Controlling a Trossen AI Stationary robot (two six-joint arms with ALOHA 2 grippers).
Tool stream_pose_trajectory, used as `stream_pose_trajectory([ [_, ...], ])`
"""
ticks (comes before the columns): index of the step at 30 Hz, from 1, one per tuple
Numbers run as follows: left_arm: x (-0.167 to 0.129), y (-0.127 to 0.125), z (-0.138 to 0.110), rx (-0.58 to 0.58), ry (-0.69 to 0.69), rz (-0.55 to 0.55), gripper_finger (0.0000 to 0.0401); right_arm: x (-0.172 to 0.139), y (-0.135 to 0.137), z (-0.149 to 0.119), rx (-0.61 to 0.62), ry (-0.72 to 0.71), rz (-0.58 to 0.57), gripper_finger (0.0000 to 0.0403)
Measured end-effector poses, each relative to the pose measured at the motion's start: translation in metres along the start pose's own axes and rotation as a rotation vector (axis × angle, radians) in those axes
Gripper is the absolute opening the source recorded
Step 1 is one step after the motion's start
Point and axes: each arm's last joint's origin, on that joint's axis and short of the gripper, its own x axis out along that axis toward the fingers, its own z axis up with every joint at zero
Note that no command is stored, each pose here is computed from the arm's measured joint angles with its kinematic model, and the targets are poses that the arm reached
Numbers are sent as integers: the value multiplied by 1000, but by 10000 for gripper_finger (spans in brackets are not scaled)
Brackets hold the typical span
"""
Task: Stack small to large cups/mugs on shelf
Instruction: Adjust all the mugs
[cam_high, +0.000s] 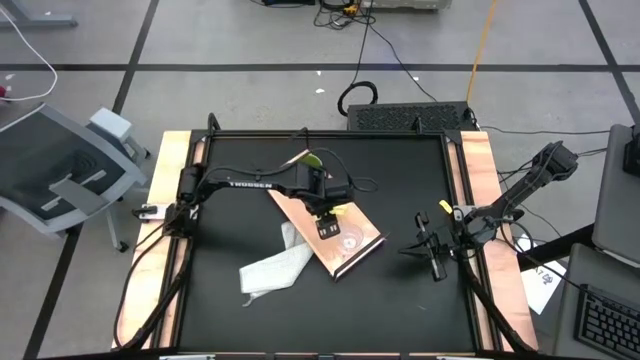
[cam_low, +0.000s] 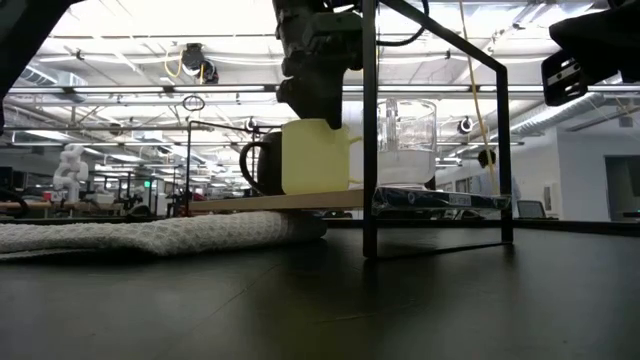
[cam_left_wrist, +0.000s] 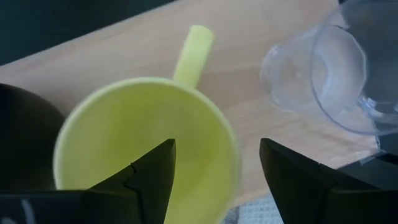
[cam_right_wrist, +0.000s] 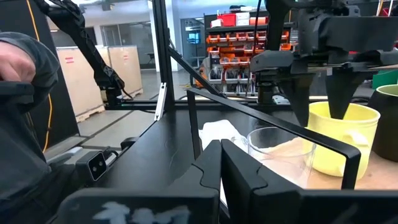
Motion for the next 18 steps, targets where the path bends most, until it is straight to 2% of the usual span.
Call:
stream_pose_trajectory([
  [18, 0, 13, 5, -11, -13, 7, 234, 0, 0, 0, -2, 0, 0, 0],
])
